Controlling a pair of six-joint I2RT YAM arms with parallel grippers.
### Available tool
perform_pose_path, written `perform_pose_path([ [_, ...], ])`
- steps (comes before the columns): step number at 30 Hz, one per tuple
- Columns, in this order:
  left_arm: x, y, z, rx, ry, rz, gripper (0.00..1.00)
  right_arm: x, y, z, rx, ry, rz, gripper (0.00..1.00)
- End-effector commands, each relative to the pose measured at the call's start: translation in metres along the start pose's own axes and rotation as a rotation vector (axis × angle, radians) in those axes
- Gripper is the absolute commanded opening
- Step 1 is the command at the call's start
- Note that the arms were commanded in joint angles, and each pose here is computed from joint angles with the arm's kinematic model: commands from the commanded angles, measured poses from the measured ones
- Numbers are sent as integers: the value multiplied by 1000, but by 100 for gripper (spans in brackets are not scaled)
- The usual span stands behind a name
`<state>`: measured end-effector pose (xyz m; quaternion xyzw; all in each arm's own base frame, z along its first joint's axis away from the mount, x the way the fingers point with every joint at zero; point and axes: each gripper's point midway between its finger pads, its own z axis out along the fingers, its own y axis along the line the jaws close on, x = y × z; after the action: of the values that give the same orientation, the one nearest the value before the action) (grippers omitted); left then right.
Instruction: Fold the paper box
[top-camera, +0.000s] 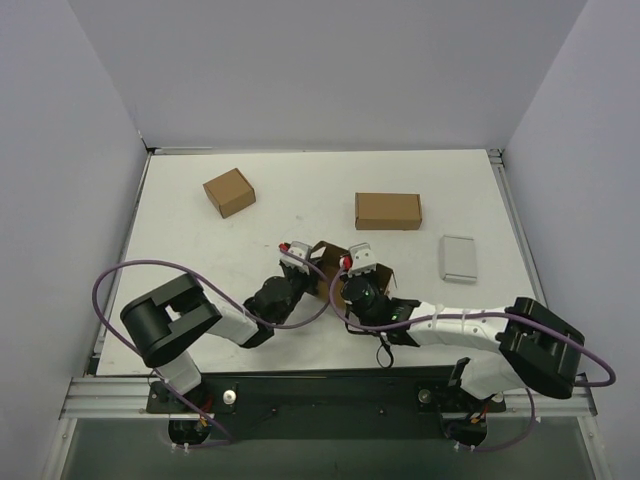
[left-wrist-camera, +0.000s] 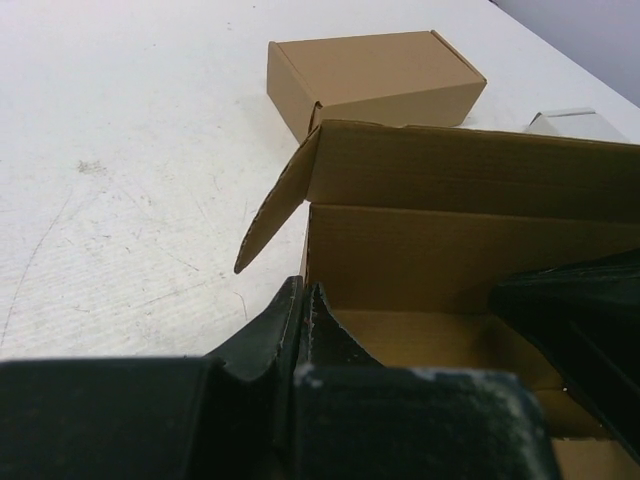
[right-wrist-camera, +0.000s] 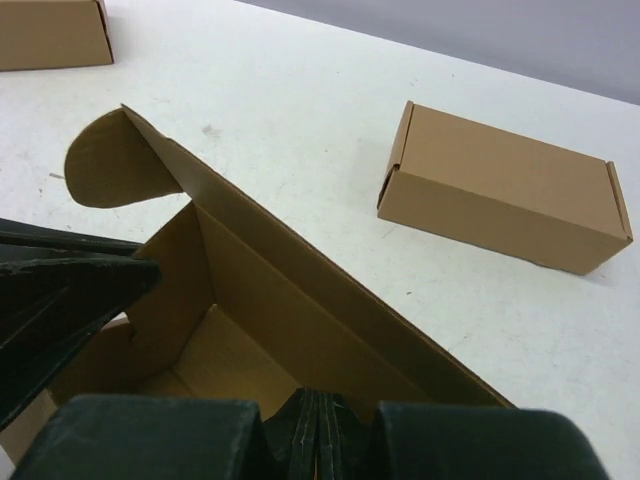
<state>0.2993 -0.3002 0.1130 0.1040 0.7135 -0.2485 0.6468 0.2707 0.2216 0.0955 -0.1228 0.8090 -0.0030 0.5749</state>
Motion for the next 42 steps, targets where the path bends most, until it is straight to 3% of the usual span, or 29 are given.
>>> perform_pose_path([
  [1,-3,4,-8,-28,-7,32,0,-40,-12,-19,44,-7,86,10],
  [7,2,1,-25,-35,-19,61,0,-48,-26,-57,-42,114,64,47],
  [13,1,-2,-41,-40,-59,84,0,-47,-28,-84,-147,205,32,62],
  [23,13,-7,-63,-43,-72,139,0,-65,-27,-87,-156,192,47,65],
  [42,23,-19,-85,18,-75,163,0,-3,1,-75,-325,292,-178,62],
])
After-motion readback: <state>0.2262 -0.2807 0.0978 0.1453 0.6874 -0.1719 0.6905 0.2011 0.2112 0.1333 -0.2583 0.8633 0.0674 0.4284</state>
